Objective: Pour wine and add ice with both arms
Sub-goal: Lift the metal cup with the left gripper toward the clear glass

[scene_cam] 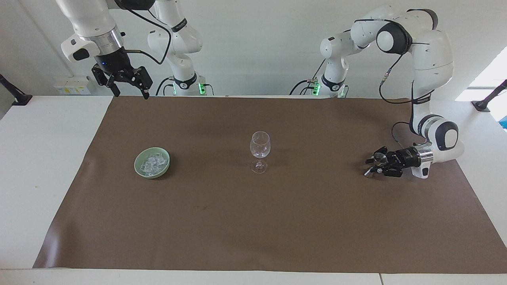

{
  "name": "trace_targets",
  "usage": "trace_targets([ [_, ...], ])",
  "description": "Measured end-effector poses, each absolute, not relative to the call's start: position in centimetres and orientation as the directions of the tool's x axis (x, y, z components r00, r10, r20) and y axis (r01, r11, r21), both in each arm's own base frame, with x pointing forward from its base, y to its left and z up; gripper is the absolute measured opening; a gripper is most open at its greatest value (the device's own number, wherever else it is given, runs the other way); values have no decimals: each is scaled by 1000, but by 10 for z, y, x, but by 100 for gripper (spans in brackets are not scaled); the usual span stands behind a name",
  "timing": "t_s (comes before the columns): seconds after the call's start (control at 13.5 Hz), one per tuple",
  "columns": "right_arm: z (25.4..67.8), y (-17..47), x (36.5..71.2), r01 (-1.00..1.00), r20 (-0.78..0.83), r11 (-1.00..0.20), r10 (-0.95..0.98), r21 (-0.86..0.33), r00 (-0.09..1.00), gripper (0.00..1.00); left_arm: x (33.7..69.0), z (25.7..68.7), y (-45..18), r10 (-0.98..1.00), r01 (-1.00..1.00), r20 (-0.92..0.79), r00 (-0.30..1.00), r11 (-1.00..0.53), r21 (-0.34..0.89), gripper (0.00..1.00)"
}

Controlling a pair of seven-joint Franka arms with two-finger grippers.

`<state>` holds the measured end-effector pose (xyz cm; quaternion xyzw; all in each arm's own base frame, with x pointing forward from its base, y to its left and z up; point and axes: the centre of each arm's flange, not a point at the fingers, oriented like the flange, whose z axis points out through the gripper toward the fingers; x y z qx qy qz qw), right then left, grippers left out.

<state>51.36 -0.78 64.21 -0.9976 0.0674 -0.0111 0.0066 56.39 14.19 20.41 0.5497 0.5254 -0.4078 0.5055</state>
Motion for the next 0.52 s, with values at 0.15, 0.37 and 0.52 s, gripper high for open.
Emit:
trace_targets([
  [0.15,642,-8,514,-134,21,-991,-135,-15,991,100,564,204,143,166,991,-980,106,66,118,24],
  [0.37,642,-8,514,-134,21,-991,-135,-15,991,100,563,204,143,162,994,-985,64,75,77,21],
  [0.52,642,-8,514,-134,21,-991,-135,-15,991,100,563,203,143,157,996,-988,-5,87,9,21],
])
